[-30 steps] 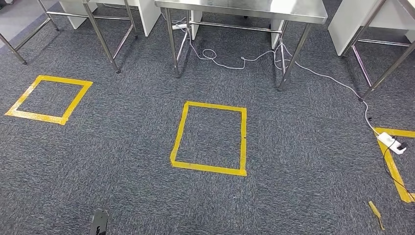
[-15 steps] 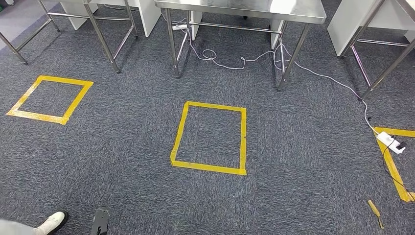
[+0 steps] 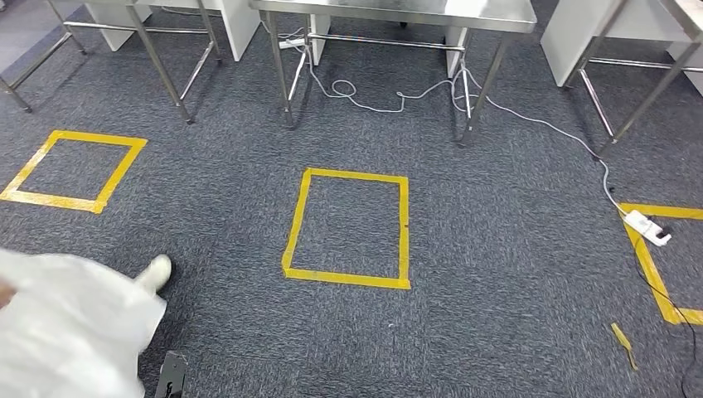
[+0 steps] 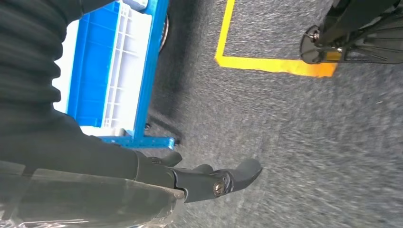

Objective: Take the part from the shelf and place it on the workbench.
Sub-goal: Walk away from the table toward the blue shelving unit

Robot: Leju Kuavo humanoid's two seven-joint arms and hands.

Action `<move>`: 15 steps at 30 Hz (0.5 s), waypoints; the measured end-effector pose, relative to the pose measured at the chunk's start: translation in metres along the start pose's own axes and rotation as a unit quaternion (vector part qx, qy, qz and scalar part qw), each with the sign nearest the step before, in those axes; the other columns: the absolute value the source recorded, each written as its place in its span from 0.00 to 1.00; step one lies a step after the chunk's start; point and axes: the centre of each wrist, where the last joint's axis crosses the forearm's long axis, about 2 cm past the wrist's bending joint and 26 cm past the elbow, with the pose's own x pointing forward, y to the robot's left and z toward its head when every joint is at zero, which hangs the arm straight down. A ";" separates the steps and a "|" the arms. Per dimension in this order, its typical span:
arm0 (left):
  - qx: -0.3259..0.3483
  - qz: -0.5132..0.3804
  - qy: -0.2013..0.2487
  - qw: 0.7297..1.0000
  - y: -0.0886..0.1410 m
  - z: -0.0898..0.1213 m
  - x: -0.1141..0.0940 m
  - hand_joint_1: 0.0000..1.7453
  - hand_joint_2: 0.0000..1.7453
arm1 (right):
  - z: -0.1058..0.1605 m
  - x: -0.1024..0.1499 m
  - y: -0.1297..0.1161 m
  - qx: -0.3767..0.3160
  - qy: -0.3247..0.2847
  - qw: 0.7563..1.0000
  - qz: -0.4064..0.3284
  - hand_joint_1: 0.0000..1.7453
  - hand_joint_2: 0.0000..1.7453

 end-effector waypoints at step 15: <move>-0.003 -0.001 0.007 1.000 0.002 0.002 -0.005 0.00 0.00 | 0.000 0.000 0.000 0.004 0.001 1.000 -0.018 0.00 1.00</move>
